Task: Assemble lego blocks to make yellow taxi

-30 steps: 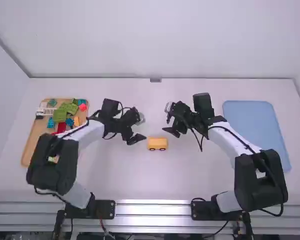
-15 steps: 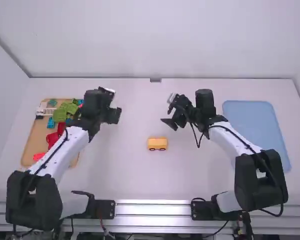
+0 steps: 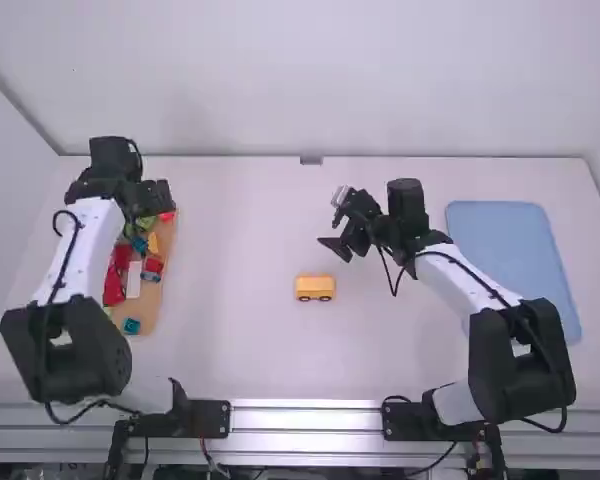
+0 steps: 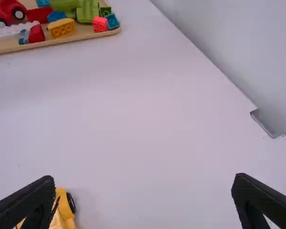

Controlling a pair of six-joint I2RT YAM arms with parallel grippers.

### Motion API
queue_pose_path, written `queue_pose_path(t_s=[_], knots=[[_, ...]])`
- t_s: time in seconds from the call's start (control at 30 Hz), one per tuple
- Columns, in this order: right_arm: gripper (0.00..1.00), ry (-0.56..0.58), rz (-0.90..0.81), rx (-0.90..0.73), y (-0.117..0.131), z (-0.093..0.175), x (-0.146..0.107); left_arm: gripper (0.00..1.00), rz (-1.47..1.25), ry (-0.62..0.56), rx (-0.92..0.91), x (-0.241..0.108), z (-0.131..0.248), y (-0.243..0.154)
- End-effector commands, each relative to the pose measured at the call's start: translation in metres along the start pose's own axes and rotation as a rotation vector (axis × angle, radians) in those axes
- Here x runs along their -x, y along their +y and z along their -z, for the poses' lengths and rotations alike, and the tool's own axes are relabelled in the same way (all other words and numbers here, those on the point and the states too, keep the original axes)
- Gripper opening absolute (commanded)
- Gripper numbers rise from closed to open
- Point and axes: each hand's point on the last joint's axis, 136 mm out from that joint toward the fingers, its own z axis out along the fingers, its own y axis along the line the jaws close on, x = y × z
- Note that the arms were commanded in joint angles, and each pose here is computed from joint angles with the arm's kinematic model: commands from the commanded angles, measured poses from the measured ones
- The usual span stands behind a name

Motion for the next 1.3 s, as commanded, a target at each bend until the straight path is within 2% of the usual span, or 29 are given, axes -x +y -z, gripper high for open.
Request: queue_pose_path(t_s=[0.0,0.23,0.3,0.4,0.53,1.07,1.27], knots=[[0.98,-0.008,-0.016,0.005,0.002,0.001,0.001,0.95,0.051,0.088,-0.047,-0.004,-0.021,0.005],[0.99,-0.025,-0.057,-0.005,-0.001,0.001,0.006,0.92,0.082,0.25,-0.069,-0.025,-0.072,0.016],[0.98,-0.024,-0.057,-0.005,-0.001,0.001,0.006,0.87,0.083,0.277,-0.067,-0.032,-0.081,0.017],[0.98,-0.025,-0.057,-0.006,-0.002,0.001,0.006,0.72,0.075,0.323,-0.069,-0.045,-0.095,0.012],[0.99,-0.024,-0.058,-0.006,-0.002,0.001,0.006,0.63,0.082,0.365,-0.066,-0.06,-0.102,0.011],[0.98,-0.019,-0.064,-0.002,-0.001,0.001,0.004,0.49,0.116,0.345,-0.06,-0.09,-0.131,0.011],[0.98,-0.011,-0.071,0.002,0.001,0.001,0.002,0.49,0.123,0.329,-0.056,-0.094,-0.139,0.011]])
